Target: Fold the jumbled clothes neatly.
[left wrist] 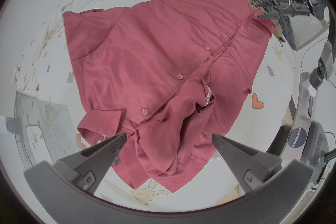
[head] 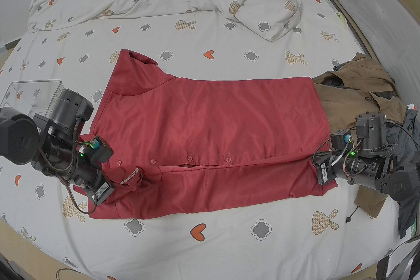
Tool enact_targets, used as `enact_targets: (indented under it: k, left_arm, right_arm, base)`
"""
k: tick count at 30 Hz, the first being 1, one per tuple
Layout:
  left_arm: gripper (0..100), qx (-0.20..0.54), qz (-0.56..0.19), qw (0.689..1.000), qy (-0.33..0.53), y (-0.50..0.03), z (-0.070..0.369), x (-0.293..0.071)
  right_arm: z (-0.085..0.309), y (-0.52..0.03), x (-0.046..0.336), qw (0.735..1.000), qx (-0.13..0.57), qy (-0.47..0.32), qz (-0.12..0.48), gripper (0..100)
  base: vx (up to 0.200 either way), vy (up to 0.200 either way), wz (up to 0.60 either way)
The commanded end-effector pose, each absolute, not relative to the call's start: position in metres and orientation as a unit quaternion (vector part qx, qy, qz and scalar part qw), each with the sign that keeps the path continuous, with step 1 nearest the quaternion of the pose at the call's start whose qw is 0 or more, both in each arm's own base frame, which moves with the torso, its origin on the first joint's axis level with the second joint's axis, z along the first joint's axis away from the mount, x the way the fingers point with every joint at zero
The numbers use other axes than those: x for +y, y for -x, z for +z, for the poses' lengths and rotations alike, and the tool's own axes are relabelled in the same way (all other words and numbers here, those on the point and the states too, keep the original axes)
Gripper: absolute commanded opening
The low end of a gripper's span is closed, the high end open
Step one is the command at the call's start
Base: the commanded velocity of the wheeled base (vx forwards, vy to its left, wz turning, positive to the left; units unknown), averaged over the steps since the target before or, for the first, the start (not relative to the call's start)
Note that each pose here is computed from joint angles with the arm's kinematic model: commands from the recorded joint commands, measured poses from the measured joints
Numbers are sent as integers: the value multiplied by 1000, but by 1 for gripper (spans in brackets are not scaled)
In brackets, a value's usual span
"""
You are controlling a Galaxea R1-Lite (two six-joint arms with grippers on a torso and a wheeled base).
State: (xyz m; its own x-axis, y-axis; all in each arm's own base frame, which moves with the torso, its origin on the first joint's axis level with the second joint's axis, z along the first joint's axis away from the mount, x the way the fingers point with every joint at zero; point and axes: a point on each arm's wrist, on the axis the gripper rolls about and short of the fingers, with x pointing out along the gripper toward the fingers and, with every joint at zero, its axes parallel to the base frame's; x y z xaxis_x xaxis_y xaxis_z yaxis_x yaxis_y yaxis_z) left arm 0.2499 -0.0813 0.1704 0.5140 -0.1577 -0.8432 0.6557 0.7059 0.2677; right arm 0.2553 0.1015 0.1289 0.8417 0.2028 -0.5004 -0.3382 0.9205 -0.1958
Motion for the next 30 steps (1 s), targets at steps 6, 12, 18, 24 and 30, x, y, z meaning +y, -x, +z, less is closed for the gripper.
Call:
enact_targets:
  k: [6,12,18,24,30]
  left_arm:
    - [100,434,-240,821,-284,-274,158,-81]
    - [100,397,-213,852,-267,-261,183,-64]
    - [100,377,-206,877,-217,-242,199,-49]
    - [100,386,-284,877,-35,-232,203,-41]
    - [100,412,-344,841,60,-227,182,-28]
  right_arm:
    - [125,-268,106,950,247,141,131,100]
    - [148,-253,96,962,211,117,126,100]
    - [154,-231,87,969,204,81,117,100]
    - [134,-226,80,958,252,40,130,100]
    - [102,-233,83,931,323,3,171,100]
  base:
    - [0,0,0]
    - [0,0,0]
    - [0,0,0]
    - [0,0,0]
    - [0,0,0]
